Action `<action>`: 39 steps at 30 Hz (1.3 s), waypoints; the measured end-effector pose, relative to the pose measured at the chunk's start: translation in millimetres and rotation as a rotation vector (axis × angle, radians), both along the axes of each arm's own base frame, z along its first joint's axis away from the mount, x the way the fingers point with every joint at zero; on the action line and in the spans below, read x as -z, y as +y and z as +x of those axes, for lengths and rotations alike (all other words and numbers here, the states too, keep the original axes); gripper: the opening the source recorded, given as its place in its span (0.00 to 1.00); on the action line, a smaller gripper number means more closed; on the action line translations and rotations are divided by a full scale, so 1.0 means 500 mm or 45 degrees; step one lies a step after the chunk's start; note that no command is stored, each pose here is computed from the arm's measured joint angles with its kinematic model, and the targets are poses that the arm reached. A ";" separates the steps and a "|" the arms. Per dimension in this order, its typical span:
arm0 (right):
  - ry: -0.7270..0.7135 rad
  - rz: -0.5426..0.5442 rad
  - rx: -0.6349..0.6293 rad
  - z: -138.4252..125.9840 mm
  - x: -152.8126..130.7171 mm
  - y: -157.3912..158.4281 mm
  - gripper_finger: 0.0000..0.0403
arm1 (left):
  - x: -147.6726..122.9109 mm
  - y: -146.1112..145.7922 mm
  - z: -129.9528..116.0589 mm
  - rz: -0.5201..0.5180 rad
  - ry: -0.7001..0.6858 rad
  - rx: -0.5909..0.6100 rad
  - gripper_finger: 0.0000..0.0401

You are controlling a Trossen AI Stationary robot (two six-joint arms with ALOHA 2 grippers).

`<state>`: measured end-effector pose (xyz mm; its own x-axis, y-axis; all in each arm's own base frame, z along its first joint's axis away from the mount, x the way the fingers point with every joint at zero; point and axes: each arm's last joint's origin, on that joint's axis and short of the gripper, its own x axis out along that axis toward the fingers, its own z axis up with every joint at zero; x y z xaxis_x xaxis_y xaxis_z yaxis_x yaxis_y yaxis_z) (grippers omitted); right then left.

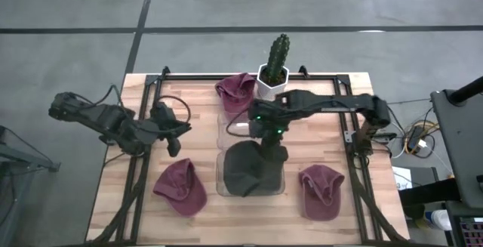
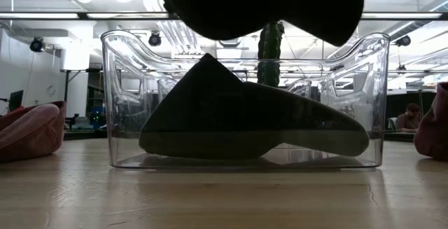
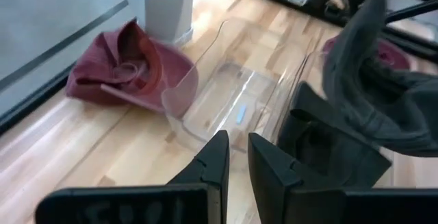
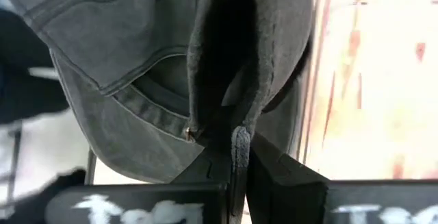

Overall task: Pick & Place hat
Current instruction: Put the black cap into the bottom transparent bin

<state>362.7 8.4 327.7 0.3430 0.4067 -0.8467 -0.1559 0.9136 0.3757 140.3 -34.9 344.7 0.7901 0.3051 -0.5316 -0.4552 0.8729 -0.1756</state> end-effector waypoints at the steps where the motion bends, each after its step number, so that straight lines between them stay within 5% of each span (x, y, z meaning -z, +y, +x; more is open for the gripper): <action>1: 0.011 -0.007 -0.027 0.008 0.002 0.001 0.03 | 0.009 0.000 0.001 -0.007 0.013 -0.010 0.12; 15: 0.129 -0.035 -0.156 0.096 0.054 0.003 0.03 | 0.071 -0.005 0.012 -0.059 0.009 -0.042 0.12; 30: 0.184 -0.111 -0.126 0.109 0.108 -0.001 0.03 | 0.023 0.004 -0.013 0.157 -0.289 0.164 0.12; 39: 0.224 -0.101 -0.101 0.108 0.136 -0.001 0.03 | 0.068 0.006 -0.021 0.106 -0.403 0.181 0.12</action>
